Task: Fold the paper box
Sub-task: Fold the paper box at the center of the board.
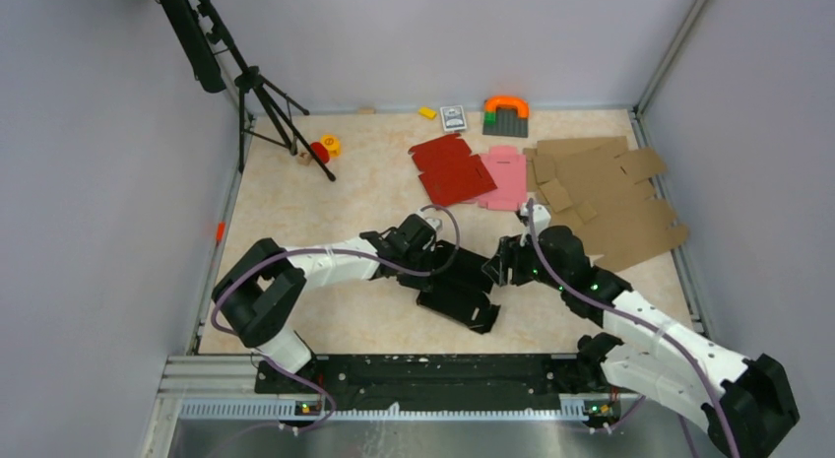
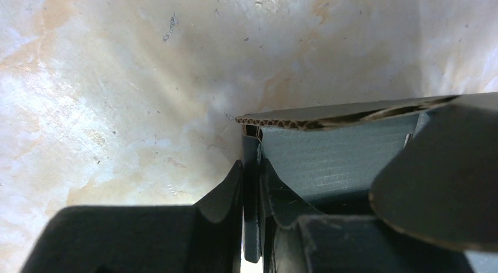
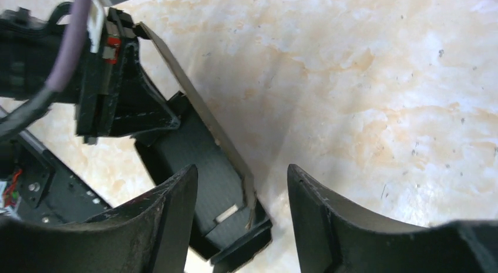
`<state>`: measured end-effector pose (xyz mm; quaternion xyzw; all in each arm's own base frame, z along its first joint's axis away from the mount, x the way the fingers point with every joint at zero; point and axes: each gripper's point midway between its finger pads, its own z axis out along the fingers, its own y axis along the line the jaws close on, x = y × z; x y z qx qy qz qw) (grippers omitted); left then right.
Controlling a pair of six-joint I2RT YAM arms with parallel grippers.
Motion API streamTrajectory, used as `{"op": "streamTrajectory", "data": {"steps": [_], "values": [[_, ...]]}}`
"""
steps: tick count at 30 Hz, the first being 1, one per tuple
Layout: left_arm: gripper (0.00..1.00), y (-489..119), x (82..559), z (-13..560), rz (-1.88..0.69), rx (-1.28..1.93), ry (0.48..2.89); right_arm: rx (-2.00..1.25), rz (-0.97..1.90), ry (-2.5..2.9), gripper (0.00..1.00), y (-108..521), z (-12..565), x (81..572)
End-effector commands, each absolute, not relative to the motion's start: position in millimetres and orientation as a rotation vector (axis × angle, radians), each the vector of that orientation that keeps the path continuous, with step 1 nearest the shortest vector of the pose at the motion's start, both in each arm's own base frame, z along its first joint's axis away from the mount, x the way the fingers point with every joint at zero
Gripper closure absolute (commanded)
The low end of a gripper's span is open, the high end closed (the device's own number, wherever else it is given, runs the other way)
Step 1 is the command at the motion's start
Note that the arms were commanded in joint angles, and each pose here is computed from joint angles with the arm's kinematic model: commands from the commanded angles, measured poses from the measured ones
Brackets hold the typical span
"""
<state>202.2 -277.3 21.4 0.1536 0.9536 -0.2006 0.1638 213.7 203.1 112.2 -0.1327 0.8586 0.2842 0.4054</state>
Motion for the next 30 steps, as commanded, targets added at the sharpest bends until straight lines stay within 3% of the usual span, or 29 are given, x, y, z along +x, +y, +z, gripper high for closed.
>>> {"op": "streamTrajectory", "data": {"steps": [1,4,13,25,30], "values": [[0.9,-269,207,22,-0.526,0.425,2.686,-0.264,0.734,2.164,0.47,203,150,201],[0.9,-266,209,21,-0.504,0.416,2.674,-0.246,0.858,2.171,0.59,227,163,184],[0.89,-253,217,22,-0.314,0.38,2.607,-0.043,0.964,2.179,0.6,292,144,165],[0.88,-238,220,19,0.116,0.456,2.543,-0.001,0.665,2.037,0.47,214,152,186],[0.88,-235,220,15,0.271,0.479,2.54,-0.014,0.684,2.026,0.42,190,147,192]]}}
